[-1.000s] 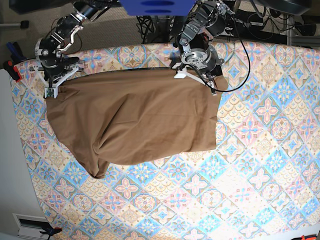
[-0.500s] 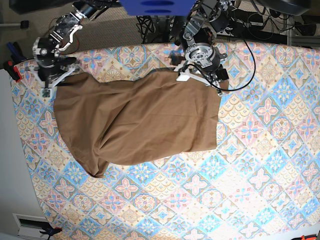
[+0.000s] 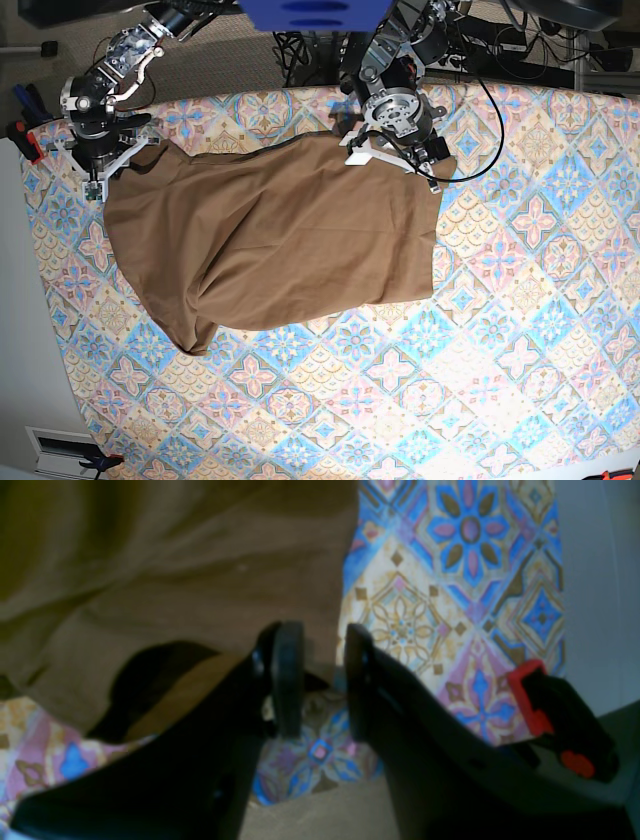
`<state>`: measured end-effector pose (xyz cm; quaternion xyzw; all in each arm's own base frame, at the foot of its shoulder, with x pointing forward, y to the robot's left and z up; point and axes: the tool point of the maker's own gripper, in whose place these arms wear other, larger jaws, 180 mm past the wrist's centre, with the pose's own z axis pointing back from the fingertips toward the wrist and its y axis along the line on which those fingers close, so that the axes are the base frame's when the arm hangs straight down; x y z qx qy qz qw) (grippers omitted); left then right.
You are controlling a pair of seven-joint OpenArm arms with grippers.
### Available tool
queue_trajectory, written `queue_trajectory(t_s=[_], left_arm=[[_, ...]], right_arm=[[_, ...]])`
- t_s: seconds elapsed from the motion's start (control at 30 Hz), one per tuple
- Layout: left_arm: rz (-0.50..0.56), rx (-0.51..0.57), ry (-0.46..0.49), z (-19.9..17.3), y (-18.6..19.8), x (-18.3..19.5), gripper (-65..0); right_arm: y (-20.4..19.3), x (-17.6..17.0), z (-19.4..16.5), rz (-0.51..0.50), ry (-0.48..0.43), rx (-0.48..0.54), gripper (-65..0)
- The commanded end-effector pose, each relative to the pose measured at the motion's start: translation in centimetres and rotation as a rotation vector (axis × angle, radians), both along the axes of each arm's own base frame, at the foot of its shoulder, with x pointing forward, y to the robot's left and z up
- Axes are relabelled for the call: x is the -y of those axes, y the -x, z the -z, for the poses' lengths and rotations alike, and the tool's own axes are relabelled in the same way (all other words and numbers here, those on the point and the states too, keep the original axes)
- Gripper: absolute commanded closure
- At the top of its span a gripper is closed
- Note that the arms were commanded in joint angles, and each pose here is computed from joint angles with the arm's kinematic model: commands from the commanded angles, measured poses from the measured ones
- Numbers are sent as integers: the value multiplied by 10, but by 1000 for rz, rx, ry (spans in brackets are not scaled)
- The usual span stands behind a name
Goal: Layout the t-shirt on the table in an organized manner, then fold the t-shirt properly
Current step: 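Release the shirt edge and regrasp it with both grippers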
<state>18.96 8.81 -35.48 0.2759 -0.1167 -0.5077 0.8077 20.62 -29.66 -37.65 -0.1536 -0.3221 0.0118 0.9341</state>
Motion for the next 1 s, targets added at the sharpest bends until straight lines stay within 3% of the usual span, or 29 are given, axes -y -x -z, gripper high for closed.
queue_trajectory(t_s=[0.0,0.1,0.2,0.27,0.33,0.5,0.73,0.97], left_arm=[[-16,31,5,-8,-4,-1,-180],[-7,64,116,-9,-13,20,-180],[-71,109,277,-15,-28,41,-183],[-91,144,294,-17,-38,32,-185],[-102,150,295,-18,-43,28,-186],[-208,142,270,-19,-50,1,-186],[-410,164,301,-13,-54,-58,-187],[-403,118,282,3,-49,-83,-187]], right_arm=[[-8,3,-12,-8,18,44,-137],[-16,2,-16,-21,18,84,-137],[-48,-2,-44,-58,28,254,-141],[-72,-4,-67,-77,34,366,-143],[-86,-6,-74,-83,23,413,-153],[-109,11,-66,-85,2,403,-277],[-105,45,-30,-81,-18,290,-267],[-126,49,-13,-71,-97,278,-267]])
